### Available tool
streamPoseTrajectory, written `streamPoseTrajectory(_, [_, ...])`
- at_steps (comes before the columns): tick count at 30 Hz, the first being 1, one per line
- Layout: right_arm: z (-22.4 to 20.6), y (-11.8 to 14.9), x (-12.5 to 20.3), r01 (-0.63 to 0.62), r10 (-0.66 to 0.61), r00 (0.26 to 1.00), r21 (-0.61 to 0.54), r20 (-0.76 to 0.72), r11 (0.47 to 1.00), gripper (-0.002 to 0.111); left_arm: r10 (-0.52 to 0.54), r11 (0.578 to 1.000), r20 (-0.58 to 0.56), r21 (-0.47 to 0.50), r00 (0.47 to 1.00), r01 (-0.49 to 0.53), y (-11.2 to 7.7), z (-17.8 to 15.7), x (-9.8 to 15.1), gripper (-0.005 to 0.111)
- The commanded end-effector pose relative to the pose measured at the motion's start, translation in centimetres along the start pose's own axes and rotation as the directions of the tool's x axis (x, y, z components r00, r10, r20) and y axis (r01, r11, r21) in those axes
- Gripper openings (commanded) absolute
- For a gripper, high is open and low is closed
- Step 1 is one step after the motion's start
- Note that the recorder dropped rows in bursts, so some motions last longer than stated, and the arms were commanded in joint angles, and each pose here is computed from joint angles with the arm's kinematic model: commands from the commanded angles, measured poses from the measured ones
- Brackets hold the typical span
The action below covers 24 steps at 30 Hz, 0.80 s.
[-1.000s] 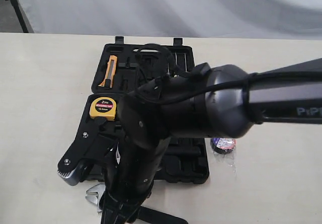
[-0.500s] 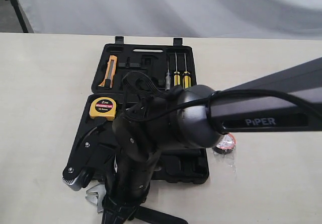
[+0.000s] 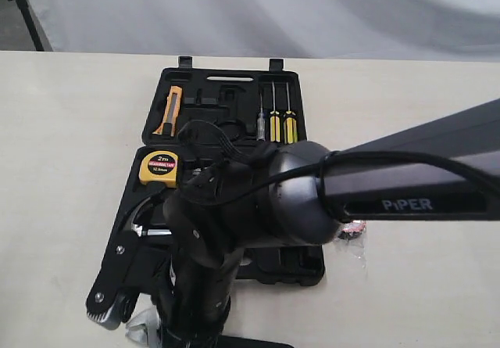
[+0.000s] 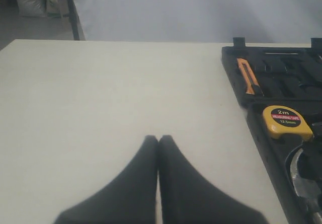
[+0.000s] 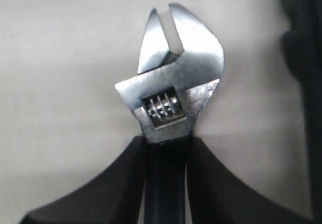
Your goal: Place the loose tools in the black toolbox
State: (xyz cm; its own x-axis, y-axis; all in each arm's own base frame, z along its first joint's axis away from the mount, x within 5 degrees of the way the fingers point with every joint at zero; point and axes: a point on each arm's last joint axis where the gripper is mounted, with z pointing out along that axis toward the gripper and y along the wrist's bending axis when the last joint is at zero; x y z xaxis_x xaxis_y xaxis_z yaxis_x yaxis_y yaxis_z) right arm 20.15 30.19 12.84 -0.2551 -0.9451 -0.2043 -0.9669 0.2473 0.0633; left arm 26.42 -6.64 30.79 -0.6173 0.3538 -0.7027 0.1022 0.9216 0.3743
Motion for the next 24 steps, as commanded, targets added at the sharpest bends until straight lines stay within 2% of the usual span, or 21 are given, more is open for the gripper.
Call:
streamPoseTrajectory(1, [-1.8, 0.5, -0.1, 0.048, -0.049, 0.998, 0.014, 0.027, 0.999, -0.001, -0.022, 1.0, 0.007, 0.014, 1.0, 0.022, 0.0, -0.1, 0.2, 0.001])
streamPoseTrajectory(7, [-3.9, 0.1, -0.3, 0.039, -0.044, 0.995, 0.054, 0.094, 0.998, -0.001, -0.022, 1.0, 0.007, 0.014, 1.0, 0.022, 0.0, -0.1, 0.2, 0.001])
streamPoseTrajectory(11, [-5.2, -1.0, 0.1, 0.019, -0.031, 0.995, 0.123, 0.095, 0.992, -0.001, -0.022, 1.0, 0.007, 0.014, 1.0, 0.022, 0.0, -0.1, 0.2, 0.001])
streamPoseTrajectory(16, [-6.7, -4.3, 1.1, -0.1, 0.089, 0.993, 0.162, 0.075, 0.982, -0.001, -0.022, 1.0, 0.007, 0.014, 1.0, 0.022, 0.0, -0.1, 0.2, 0.001])
streamPoseTrajectory(20, [-8.7, -7.7, 0.7, -0.172, 0.157, 0.983, 0.184, 0.093, 0.968, -0.001, -0.022, 1.0, 0.007, 0.014, 1.0, 0.022, 0.0, -0.1, 0.2, 0.001])
streamPoseTrajectory(24, [-9.2, -11.1, 0.7, -0.163, 0.154, 0.986, 0.193, 0.063, 0.968, -0.001, -0.022, 1.0, 0.007, 0.014, 1.0, 0.022, 0.0, -0.1, 0.2, 0.001])
